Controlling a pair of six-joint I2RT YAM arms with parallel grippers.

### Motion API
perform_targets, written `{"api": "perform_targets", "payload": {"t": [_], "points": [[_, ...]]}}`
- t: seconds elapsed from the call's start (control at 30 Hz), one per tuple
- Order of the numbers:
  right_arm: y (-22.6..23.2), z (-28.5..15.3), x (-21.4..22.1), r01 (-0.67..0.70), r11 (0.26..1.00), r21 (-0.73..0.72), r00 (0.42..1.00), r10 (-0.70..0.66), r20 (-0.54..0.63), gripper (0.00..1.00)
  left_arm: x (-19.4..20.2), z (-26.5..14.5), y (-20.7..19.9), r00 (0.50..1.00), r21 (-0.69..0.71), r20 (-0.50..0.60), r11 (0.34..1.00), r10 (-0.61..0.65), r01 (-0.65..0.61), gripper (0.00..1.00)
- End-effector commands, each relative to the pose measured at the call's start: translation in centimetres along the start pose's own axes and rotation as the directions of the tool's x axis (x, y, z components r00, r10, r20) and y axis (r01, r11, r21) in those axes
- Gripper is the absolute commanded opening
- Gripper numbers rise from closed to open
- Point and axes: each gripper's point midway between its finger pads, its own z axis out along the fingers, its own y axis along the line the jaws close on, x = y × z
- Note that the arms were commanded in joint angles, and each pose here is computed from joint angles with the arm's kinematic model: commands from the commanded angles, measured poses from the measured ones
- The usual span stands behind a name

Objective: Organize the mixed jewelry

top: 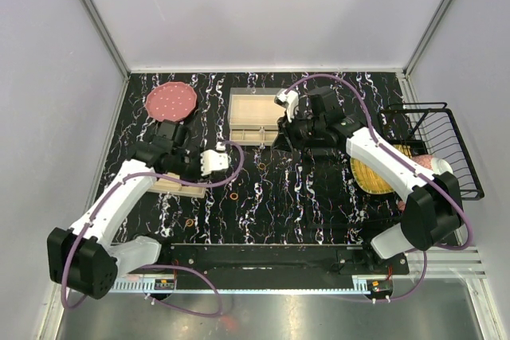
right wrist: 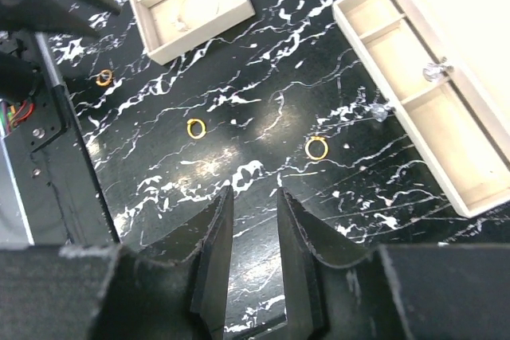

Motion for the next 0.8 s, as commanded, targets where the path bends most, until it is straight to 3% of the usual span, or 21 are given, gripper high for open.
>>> {"api": "perform_targets", "payload": {"t": [0.0, 0.2, 0.33, 0.77], "points": [[-3.0, -1.5, -2.1, 0.011, 0.988, 0.156, 0.999, -0.019, 0.051, 0.35, -3.3, 1.5, 0.2, 0.996, -0.021, 0.084, 1.000, -0.002, 0.004, 0.39], [-8.3, -2.2, -0.5, -0.095, 0.944, 0.315, 0.995, 0.090, 0.030, 0.34, -4.0, 5.7, -0.3, 0.998, 0.022, -0.020, 0.998, -0.060, 0.060, 0.39], [-9.8, -3.0, -0.3, -0.115, 0.927, 0.358, 0.993, 0.106, 0.046, 0.34, -3.6, 8.5, -0.8, 0.983, 0.055, -0.088, 0.985, -0.160, 0.165, 0.36], [-10.8, -2.9, 1.0, -0.132, 0.927, 0.352, 0.991, 0.133, 0.019, 0.35, -6.1, 10.5, 2.9, 0.967, -0.082, -0.028, 0.964, -0.254, 0.251, 0.35]]}}
